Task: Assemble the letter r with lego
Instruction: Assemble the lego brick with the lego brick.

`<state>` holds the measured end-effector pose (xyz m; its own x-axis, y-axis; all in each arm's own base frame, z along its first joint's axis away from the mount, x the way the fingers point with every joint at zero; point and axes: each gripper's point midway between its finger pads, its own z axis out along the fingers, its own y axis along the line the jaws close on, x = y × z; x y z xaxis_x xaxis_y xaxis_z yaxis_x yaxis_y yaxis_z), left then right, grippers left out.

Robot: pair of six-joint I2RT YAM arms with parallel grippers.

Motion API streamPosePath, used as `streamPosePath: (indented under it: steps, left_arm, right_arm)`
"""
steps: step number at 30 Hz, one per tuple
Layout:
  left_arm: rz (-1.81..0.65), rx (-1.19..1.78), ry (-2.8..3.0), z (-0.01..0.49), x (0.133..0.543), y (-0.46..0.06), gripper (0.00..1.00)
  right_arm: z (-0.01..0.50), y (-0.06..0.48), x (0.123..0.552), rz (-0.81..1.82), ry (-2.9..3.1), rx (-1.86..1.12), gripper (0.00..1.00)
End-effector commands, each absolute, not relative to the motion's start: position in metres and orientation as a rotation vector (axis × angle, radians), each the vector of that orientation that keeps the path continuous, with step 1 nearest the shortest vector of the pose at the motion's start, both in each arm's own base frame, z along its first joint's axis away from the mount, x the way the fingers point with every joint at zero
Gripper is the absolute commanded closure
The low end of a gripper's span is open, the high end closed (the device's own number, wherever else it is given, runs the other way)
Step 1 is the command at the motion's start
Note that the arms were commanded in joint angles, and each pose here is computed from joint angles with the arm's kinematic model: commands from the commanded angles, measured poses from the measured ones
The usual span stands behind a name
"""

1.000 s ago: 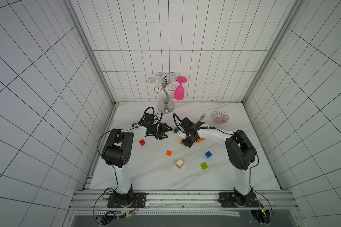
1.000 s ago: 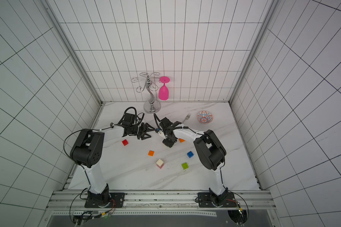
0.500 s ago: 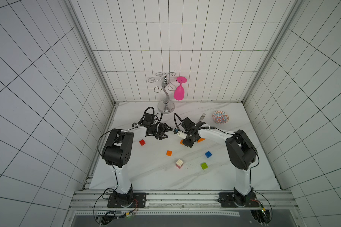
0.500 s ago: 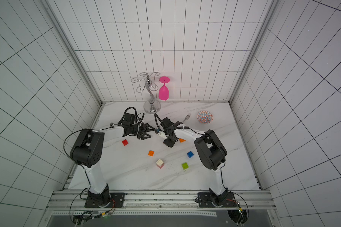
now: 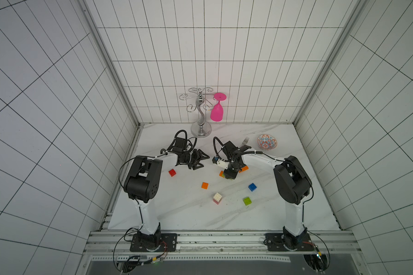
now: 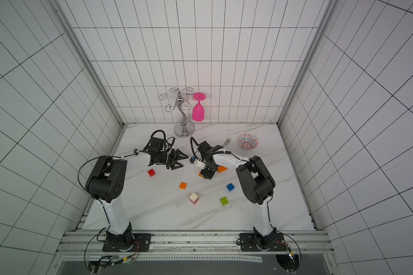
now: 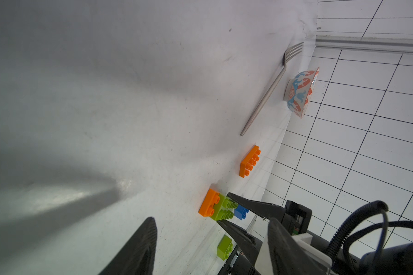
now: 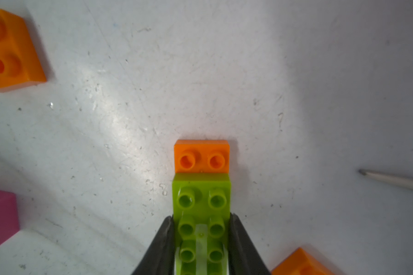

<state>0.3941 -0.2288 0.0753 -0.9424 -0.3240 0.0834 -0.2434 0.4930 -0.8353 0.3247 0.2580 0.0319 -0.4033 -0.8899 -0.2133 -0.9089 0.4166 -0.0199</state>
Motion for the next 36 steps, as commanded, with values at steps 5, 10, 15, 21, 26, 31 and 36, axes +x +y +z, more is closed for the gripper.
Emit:
streamPosePath:
  steps: [5,10,15,21,26,31,36]
  left_arm:
    - [-1.471,-0.49,2.608,0.081,0.404,-0.229,0.35]
    - [-1.471,-0.493,2.605,0.082,0.404,-0.227,0.35]
    - [-1.464,-0.471,2.586,0.09,0.406,-0.227,0.35]
    - [-1.333,-0.371,2.545,0.119,0.408,-0.217,0.35]
    - [-1.189,-0.287,2.465,0.171,0.392,-0.211,0.36]
    - [-1.079,-0.203,2.435,0.202,0.338,-0.218,0.35]
    - [-1.123,-0.246,2.435,0.189,0.28,-0.224,0.35]
  right_arm:
    - [0.002,0.24,0.298,0.062,2.622,-1.717,1.0]
    - [-0.011,0.24,0.29,0.103,2.675,-1.743,1.0]
    - [-0.01,0.241,0.294,0.142,2.724,-1.68,1.0]
    - [0.043,0.257,0.326,0.233,2.682,-1.336,1.0]
    - [0.095,0.265,0.336,0.353,2.587,-0.944,1.0]
    - [0.117,0.274,0.304,0.453,2.552,-0.909,1.0]
    - [0.135,0.284,0.275,0.412,2.467,-0.936,1.0]
